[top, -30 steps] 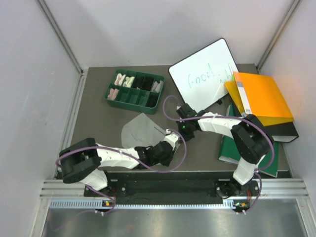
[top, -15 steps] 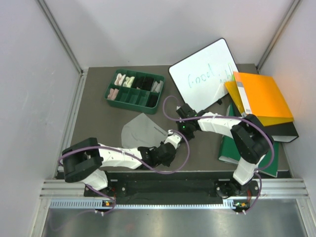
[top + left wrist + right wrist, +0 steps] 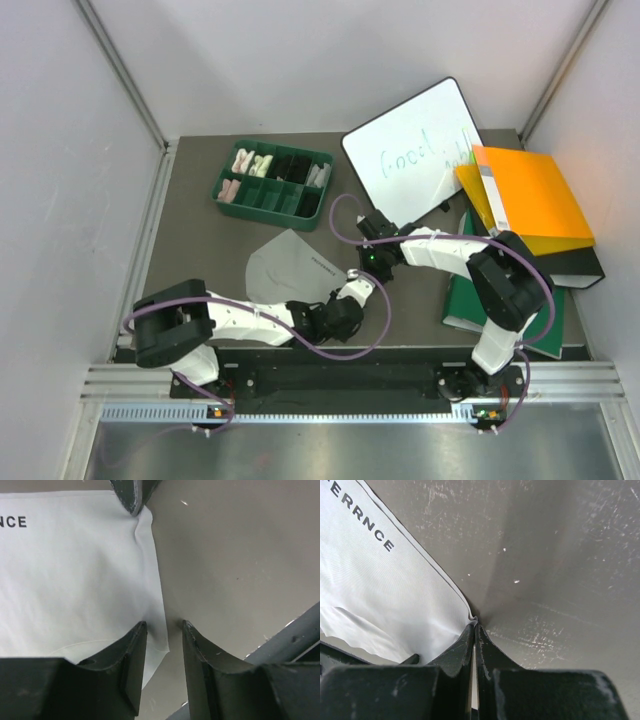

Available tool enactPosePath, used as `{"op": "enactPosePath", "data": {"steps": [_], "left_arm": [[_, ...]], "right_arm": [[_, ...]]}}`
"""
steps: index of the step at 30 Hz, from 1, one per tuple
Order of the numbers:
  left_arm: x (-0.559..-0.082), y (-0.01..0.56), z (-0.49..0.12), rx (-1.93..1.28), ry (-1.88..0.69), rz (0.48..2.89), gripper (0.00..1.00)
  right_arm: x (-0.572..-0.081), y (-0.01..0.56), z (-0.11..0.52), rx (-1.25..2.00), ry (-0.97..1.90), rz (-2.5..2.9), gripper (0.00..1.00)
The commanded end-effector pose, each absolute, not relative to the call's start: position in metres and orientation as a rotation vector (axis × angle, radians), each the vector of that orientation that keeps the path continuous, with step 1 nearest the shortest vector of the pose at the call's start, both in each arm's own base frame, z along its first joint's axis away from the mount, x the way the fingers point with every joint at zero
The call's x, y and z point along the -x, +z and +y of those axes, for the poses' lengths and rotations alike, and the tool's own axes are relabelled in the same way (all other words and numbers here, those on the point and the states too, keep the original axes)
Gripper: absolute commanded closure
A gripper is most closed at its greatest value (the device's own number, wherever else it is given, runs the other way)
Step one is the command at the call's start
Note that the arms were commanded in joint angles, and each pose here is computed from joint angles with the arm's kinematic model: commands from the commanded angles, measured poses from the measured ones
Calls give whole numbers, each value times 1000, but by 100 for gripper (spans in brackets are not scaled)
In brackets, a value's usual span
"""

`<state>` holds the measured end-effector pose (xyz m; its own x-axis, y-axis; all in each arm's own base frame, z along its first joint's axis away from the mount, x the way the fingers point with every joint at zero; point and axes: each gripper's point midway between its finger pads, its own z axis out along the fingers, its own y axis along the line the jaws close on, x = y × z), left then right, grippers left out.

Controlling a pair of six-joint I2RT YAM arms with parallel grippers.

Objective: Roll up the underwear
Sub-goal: Fold the underwear at the center of the board.

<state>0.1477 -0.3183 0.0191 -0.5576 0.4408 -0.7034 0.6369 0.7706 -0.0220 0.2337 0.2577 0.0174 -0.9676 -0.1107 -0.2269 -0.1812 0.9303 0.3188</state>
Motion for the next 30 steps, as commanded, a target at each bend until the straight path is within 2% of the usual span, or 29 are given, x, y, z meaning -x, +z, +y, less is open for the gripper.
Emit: {"op": "enactPosePath", "data": {"steps": [1, 6, 9, 14, 17, 21, 30], "left_arm": [[-151, 24, -325, -766, -359, 2246, 60], [-152, 20, -323, -758, -343, 2253, 61], [-152, 17, -321, -755, -334, 2257, 65], [-151, 9, -317, -730, -311, 2293, 91], [-150, 3, -311, -713, -279, 2318, 100], [-149, 6, -321, -720, -318, 2316, 100], [-142, 53, -391, -771, -630, 2237, 100]], "right_arm": [[-234, 14, 252, 218, 468, 2903, 100], [-234, 15, 251, 221, 461, 2902, 100], [-234, 16, 251, 217, 463, 2901, 100], [-234, 17, 249, 210, 454, 2896, 100], [-235, 22, 250, 203, 464, 2882, 100], [-237, 30, 252, 215, 476, 2863, 100], [-237, 53, 222, 220, 374, 2847, 100]]}}
